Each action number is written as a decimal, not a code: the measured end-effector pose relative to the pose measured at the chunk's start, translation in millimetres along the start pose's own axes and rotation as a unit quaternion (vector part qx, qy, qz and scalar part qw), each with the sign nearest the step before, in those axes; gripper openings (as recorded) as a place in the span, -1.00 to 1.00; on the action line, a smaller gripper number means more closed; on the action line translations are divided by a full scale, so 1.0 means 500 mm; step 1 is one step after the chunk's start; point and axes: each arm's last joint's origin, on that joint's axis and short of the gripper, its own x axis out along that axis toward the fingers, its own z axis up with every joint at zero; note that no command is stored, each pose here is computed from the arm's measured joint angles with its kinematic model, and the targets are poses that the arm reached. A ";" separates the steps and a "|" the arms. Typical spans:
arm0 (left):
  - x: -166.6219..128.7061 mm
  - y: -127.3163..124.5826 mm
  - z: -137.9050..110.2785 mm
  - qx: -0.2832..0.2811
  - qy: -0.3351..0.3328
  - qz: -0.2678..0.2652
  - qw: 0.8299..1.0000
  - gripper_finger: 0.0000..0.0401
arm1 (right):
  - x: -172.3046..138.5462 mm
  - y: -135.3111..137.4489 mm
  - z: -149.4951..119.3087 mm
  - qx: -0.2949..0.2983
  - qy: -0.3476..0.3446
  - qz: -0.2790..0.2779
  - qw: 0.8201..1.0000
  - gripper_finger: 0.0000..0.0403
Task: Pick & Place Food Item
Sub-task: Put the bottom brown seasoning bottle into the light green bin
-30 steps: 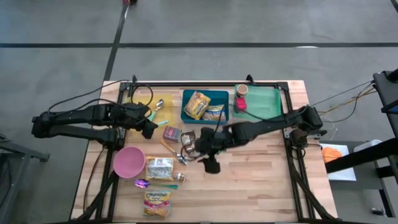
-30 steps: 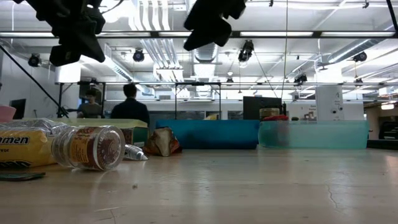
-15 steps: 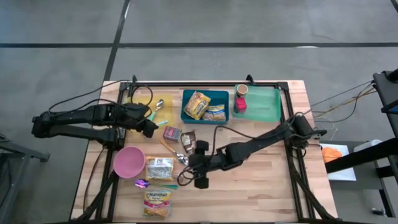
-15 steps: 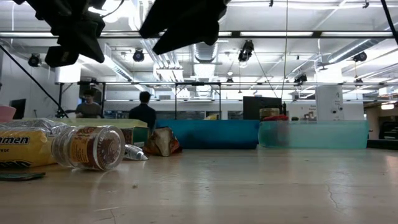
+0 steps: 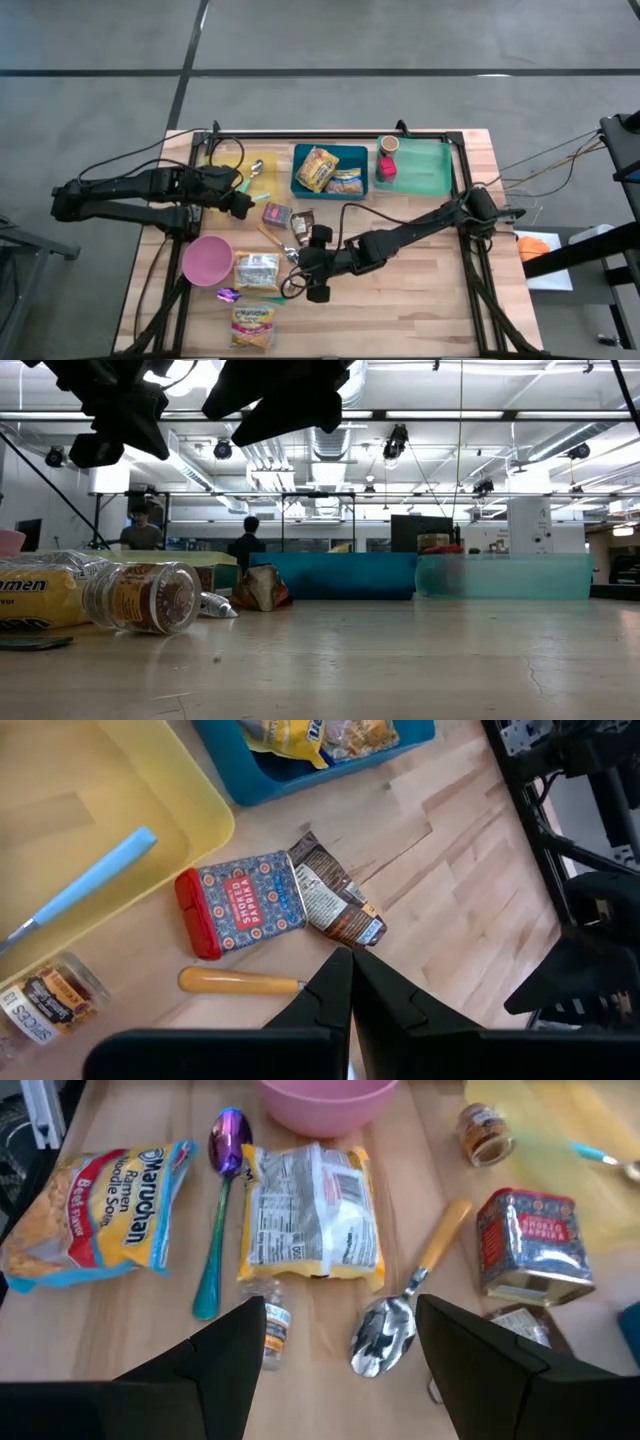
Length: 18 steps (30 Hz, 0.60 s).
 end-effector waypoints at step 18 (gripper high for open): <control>0.051 -0.003 -0.014 0.062 0.130 0.010 0.990 0.16 | 0.007 0.006 -0.013 -0.011 0.014 0.006 1.000 0.27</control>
